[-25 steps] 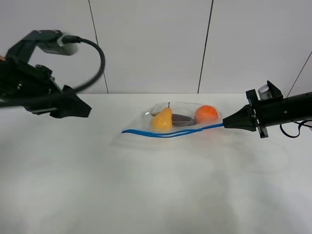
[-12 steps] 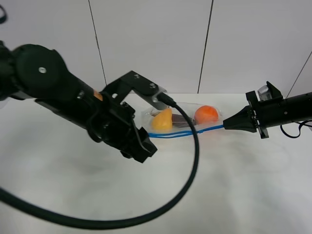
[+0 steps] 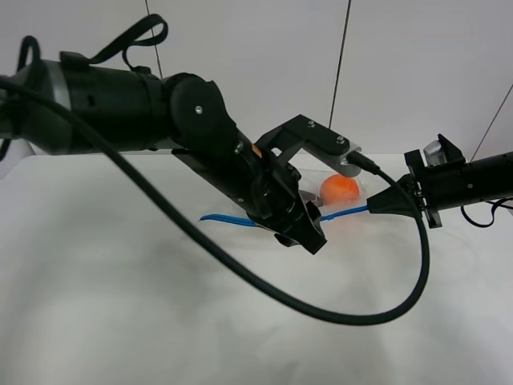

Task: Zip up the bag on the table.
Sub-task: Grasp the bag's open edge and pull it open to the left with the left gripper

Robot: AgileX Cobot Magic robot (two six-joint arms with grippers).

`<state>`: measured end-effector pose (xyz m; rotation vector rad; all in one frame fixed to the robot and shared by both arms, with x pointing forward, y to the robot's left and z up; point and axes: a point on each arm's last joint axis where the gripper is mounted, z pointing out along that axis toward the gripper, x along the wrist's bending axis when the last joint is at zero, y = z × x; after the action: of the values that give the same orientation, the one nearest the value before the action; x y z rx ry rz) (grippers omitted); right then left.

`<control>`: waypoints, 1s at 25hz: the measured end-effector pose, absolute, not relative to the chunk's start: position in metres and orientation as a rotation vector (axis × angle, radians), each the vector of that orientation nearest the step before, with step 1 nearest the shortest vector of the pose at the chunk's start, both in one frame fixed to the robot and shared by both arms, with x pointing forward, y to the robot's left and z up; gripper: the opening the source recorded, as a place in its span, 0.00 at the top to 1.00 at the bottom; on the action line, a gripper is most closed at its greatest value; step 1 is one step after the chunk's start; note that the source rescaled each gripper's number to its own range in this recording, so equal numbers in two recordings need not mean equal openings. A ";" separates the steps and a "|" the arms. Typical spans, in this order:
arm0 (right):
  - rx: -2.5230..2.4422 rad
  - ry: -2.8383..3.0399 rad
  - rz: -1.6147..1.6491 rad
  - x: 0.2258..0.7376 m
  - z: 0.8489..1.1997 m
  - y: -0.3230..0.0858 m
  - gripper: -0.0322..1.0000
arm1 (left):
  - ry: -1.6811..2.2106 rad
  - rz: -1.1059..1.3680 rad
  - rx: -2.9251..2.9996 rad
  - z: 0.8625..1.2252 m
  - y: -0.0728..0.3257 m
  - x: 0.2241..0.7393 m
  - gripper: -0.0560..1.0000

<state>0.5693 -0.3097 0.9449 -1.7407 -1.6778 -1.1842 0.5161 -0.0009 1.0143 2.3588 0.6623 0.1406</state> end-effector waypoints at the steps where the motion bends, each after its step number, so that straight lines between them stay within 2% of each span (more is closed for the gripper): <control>1: -1.739 -1.677 -1.184 0.569 0.945 -0.310 0.97 | 0.660 0.140 2.358 1.013 -0.005 0.520 0.00; 9: -1.733 -1.676 -1.184 0.569 0.945 -0.309 0.97 | 0.600 0.209 2.396 0.994 -0.030 0.550 0.00; 19: -1.732 -1.669 -1.190 0.569 0.946 -0.309 0.97 | 0.492 0.387 2.470 0.969 -0.038 0.572 0.00; 25: -1.732 -1.661 -1.197 0.569 0.946 -0.309 0.97 | 0.503 0.414 2.451 0.962 -0.041 0.578 0.00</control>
<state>0.5695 -0.3089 0.9462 -1.7318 -1.6608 -1.1971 0.5777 -0.0415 0.9619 2.4509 0.5029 0.4143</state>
